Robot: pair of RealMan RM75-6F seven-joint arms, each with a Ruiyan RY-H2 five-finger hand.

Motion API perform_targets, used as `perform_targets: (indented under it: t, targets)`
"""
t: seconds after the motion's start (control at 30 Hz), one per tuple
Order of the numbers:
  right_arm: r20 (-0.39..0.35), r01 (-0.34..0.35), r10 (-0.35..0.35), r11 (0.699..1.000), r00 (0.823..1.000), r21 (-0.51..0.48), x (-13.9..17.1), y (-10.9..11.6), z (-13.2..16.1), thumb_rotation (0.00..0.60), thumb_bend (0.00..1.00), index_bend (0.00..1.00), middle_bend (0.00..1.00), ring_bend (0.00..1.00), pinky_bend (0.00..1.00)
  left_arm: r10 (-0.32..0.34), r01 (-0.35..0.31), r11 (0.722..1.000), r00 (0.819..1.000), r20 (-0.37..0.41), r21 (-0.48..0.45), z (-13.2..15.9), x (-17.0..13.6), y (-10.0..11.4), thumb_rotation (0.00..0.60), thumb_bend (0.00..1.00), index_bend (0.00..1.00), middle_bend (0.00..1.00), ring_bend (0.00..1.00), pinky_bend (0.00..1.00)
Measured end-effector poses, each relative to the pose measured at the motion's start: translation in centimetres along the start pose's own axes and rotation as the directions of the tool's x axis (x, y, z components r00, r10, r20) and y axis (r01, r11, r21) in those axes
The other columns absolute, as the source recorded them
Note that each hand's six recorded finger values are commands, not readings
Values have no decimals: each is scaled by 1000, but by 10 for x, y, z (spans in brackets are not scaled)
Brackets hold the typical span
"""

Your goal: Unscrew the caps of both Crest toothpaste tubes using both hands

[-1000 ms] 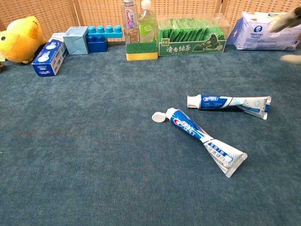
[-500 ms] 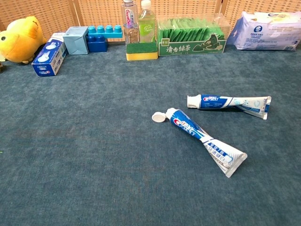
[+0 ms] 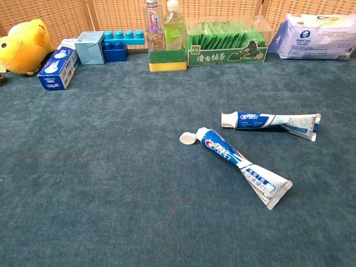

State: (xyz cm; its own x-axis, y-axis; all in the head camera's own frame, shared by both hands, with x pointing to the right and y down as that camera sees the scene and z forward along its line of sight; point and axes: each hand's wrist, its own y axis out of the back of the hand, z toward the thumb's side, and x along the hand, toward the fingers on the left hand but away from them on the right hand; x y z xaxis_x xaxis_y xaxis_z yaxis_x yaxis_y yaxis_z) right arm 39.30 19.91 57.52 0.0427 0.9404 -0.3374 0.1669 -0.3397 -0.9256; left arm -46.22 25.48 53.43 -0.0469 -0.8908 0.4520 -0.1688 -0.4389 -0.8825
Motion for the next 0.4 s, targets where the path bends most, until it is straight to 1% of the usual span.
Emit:
perform_targets:
  t: [0.4]
  targets:
    - [-1,4,-4,1000,1000,-22,1,-1,-6,600,305,299,235,125,233,-9,9,1000,1000,10,5,8,2,1,600,302,211,66,0,78]
